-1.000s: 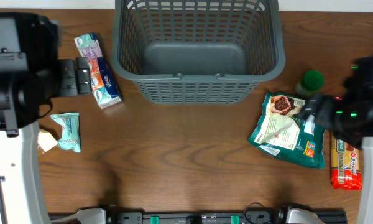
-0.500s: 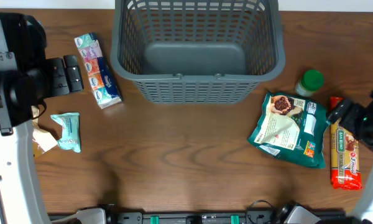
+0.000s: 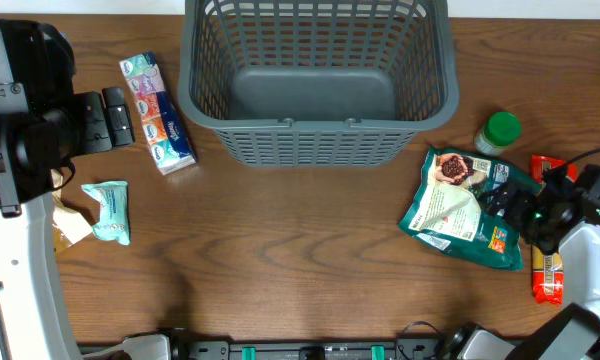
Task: Pack container
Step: 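Grasp the green coffee pouch with the right gripper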
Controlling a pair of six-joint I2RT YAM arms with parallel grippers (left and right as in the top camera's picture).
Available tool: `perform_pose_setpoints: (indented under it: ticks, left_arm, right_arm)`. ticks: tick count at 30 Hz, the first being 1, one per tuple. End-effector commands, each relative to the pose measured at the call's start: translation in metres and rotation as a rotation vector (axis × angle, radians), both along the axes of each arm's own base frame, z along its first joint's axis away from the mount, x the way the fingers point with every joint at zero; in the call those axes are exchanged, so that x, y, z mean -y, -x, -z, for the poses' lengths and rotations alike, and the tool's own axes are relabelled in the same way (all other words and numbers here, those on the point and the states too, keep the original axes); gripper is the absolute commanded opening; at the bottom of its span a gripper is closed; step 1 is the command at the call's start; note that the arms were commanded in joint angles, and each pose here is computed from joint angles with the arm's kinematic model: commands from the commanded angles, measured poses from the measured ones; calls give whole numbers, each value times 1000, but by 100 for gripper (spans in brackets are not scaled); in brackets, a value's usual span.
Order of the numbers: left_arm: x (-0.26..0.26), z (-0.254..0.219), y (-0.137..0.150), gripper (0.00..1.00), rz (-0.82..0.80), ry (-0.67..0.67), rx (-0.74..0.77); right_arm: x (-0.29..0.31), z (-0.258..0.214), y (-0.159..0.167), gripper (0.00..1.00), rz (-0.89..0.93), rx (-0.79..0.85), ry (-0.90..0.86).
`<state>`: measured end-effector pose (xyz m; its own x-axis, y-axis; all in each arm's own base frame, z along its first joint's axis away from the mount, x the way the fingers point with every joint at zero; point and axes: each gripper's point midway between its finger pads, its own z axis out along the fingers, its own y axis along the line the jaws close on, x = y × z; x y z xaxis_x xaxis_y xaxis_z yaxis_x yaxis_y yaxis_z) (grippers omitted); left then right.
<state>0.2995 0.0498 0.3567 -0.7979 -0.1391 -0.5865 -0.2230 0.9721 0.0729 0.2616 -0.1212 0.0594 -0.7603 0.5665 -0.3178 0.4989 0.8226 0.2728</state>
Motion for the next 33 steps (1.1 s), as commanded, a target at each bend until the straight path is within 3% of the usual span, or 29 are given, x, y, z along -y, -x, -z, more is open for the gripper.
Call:
perform_pose_setpoints:
  ticks: [1, 14, 16, 20, 23, 24, 33]
  left_arm:
    - [-3, 1, 1, 99, -23, 3, -2]
    - [4, 0, -3, 99, 1, 36, 14]
    - [4, 0, -4, 98, 1, 36, 16]
    - [4, 0, -3, 98, 1, 36, 15]
    - [4, 0, -3, 98, 1, 35, 15]
    - [4, 0, -3, 99, 1, 35, 15]
    - [4, 0, -3, 99, 1, 35, 15]
  right_arm:
    - [-5, 16, -2, 99, 61, 9, -78]
    - [-16, 91, -9, 96, 79, -89, -157]
    - [-17, 99, -8, 84, 86, -107, -169]
    - [-19, 105, -5, 45, 87, -125, -180]
    - [-19, 105, -5, 11, 88, -127, -182]
    - [-20, 105, -4, 4, 95, -132, -187]
    - [-29, 82, 4, 1, 95, -133, -214]
